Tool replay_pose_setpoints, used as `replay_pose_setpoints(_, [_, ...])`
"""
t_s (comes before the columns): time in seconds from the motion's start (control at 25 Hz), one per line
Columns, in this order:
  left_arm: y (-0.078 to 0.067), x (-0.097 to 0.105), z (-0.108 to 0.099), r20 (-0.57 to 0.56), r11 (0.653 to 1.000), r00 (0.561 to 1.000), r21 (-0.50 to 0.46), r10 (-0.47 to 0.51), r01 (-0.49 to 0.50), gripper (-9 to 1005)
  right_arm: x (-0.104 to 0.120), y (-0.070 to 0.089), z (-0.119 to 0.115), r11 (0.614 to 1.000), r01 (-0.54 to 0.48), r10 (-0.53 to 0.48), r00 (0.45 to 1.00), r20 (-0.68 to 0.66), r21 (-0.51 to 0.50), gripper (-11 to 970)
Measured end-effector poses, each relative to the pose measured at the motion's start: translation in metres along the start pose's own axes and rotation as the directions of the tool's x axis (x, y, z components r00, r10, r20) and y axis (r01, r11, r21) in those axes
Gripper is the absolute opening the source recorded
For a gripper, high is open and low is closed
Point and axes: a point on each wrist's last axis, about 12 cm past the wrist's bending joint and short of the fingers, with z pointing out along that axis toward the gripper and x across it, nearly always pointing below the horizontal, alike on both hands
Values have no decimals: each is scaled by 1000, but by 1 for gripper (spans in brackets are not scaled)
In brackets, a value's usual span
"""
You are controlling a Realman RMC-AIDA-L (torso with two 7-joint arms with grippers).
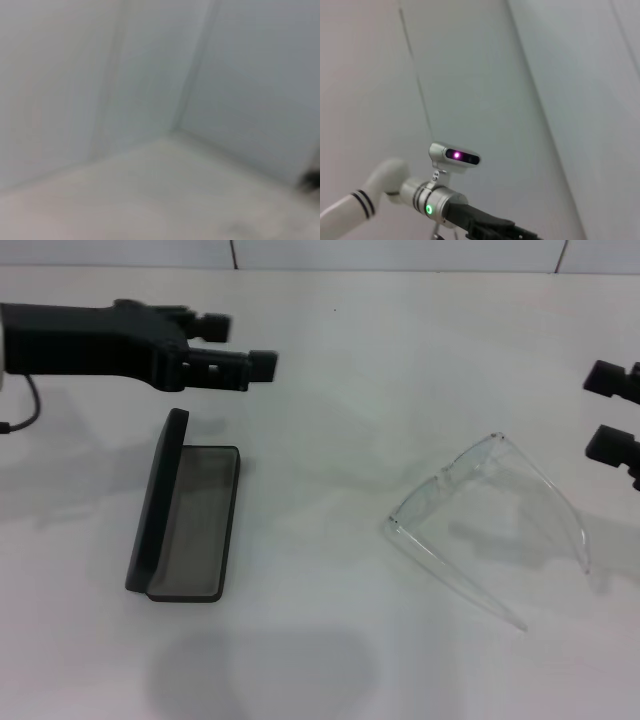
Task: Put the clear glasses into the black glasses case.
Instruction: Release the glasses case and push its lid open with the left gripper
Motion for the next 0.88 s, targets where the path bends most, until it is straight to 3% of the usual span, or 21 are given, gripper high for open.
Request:
replay_pose_setpoints(0.04, [0, 0, 0, 0, 1000, 1000, 0, 0, 0, 875, 0, 0, -2, 1000, 1, -1, 1000, 1, 10, 838])
replay_pose_setpoints(0.08, [-5, -8, 3, -108, 991, 993, -130, -50, 36, 875, 0, 0, -4, 1000, 2, -2, 1000, 1, 16, 838])
replay_pose_setpoints(0.2, [-13, -15, 7, -190, 964, 976, -261, -109, 57, 875, 2, 0, -6, 1000, 2, -2, 1000, -6, 28, 838])
replay_pose_setpoints(0.36, [-25, -17, 17, -264, 928, 952, -371, -153, 46, 843, 3, -3, -5, 999, 13, -12, 1000, -29, 33, 837])
replay_pose_setpoints(0.64, [-39, -11, 40, -347, 908, 917, -418, -197, 37, 787, 3, -5, -4, 999, 29, -27, 999, -47, 43, 837])
replay_pose_setpoints(0.88, [-35, -1, 51, -413, 867, 880, -497, -236, -1, 747, 4, -5, -6, 998, 38, -36, 998, -48, 49, 836])
